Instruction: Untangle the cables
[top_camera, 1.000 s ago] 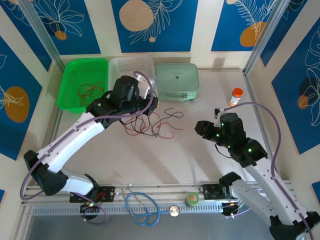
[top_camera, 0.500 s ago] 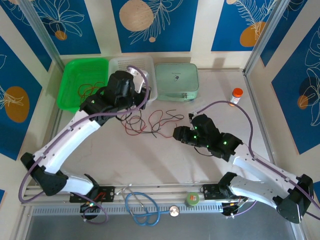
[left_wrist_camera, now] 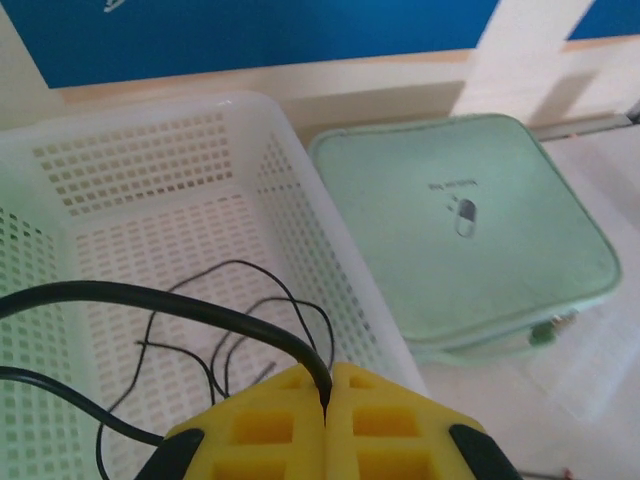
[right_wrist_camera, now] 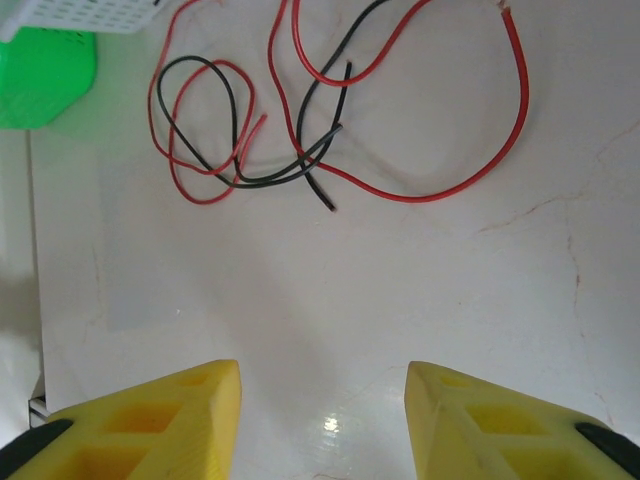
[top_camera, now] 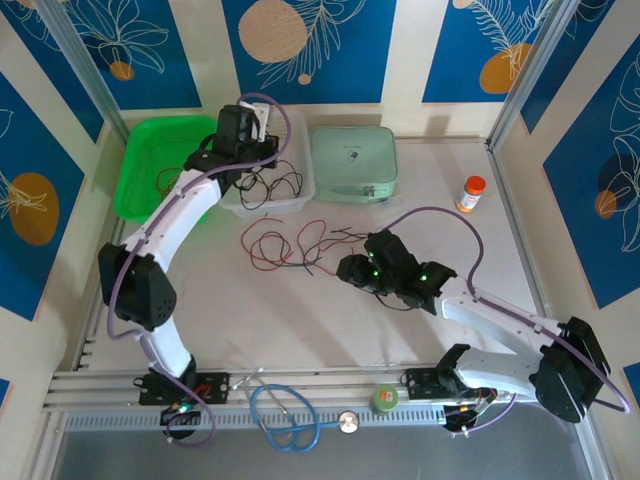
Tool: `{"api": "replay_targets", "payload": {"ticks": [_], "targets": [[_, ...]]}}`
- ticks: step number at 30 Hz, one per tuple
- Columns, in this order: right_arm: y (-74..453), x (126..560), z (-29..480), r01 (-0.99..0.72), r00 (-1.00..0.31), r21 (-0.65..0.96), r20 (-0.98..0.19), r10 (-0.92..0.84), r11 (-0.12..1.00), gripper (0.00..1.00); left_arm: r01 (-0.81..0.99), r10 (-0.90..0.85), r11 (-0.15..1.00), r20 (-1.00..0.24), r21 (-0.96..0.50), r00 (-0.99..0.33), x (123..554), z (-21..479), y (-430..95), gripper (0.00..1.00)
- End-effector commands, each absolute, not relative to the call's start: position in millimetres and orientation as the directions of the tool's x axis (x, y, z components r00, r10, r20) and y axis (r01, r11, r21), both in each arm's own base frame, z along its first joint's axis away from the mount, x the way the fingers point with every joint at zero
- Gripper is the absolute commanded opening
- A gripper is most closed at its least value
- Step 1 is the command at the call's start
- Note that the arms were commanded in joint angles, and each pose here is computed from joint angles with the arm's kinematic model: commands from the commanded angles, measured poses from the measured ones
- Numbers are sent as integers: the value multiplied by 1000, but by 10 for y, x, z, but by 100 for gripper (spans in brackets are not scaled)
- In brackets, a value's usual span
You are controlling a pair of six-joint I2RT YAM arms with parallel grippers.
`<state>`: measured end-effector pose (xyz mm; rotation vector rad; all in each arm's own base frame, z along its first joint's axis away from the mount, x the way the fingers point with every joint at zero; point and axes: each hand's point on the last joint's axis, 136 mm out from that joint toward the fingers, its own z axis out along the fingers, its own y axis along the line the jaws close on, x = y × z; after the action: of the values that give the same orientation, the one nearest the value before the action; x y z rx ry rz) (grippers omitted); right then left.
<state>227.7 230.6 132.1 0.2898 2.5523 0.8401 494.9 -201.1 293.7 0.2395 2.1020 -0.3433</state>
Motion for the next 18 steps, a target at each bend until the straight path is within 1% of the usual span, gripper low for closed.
{"api": "replay_targets", "payload": {"ticks": [1, 5, 8, 13, 18], "targets": [[2444, 2325, 1355, 56, -890, 628, -320, 324, 776, 47, 334, 5, 931, -913, -145, -409, 5268, 3195, -1981, 0], [2560, 2368, 1312, 44, -900, 630, -312, 304, 776, 48, 344, 19, 931, -922, -126, -387, 5523, 3094, -1958, 0], [2626, 2411, 1284, 34, -906, 617, -314, 286, 786, 52, 356, 29, 927, -922, -121, -387, 5685, 2946, -2001, 0], [2735, 2526, 1279, 4, -910, 589, -332, 246, 808, 53, 337, 35, 934, -906, -120, -421, 5886, 2540, -2012, 0], [2792, 2711, 1278, -22, -905, 549, -366, 217, 836, 53, 300, 39, 946, -881, -118, -471, 5983, 2069, -1953, 0]]}}
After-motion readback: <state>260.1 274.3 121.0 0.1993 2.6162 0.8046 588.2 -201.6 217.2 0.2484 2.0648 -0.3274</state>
